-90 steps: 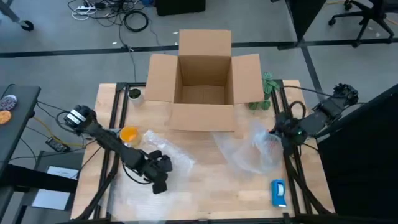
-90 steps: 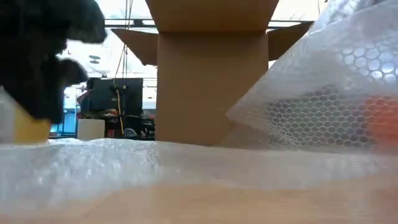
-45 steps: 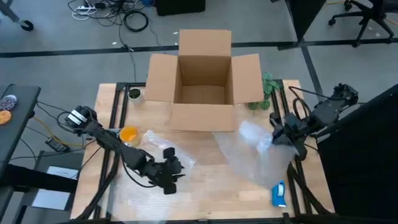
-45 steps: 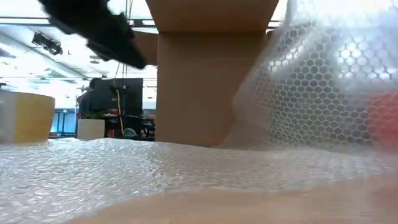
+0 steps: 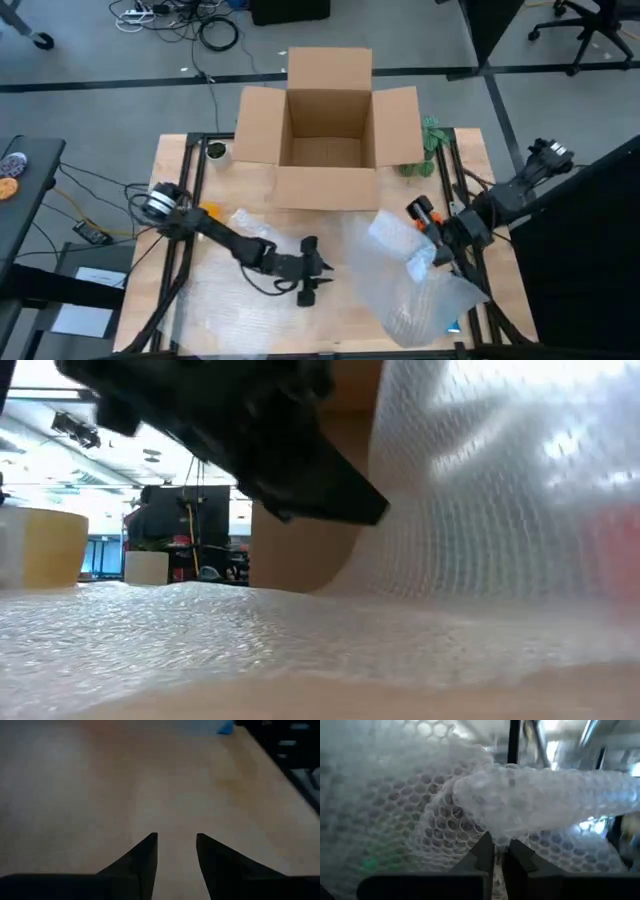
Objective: Wrap mug
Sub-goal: Wrap the orange mug with the bubble wrap
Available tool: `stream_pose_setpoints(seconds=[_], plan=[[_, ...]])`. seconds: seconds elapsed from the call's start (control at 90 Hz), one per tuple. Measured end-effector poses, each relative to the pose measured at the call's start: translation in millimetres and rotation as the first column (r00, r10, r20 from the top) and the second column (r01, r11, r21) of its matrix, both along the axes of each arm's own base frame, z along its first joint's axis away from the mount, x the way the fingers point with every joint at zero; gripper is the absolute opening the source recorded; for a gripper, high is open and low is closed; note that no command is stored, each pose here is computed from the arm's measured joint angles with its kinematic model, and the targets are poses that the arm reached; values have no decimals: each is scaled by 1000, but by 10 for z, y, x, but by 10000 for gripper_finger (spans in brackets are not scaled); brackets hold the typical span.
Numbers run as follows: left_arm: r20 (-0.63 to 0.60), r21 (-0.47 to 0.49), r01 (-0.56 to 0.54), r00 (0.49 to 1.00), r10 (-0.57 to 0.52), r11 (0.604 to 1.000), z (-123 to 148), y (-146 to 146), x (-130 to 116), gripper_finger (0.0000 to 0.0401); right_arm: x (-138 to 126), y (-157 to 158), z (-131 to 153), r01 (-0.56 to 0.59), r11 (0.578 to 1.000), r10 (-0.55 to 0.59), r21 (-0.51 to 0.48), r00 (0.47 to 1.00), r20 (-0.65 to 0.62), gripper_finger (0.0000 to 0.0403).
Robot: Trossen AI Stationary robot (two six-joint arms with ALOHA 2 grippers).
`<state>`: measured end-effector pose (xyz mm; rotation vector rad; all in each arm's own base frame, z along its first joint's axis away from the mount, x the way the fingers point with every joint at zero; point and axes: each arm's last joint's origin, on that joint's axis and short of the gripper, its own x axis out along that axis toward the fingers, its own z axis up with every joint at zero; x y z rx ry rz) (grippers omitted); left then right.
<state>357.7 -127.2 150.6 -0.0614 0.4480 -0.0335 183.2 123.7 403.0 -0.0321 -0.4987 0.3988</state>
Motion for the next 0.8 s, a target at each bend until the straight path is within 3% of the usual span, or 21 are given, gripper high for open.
stream_pose_setpoints(seconds=[0.189, 0.411, 0.6, 0.8], plan=[[94, -10, 53, 994, -51, 999, 27, 297, 184, 121, 81, -68, 107, 97, 993, -109, 63, 969, 223, 0], [257, 18, 130, 957, -131, 991, 554, 509, 552, 121, 89, -203, 265, 139, 978, -185, 155, 919, 348, 0], [364, 177, 159, 906, -214, 971, 1135, 462, 778, 121, 49, -208, 538, 58, 994, -91, 90, 898, 431, 0], [500, 296, 60, 840, -208, 953, 1868, 625, 926, 121, 51, -115, 756, -25, 999, 10, 31, 910, 413, 0]])
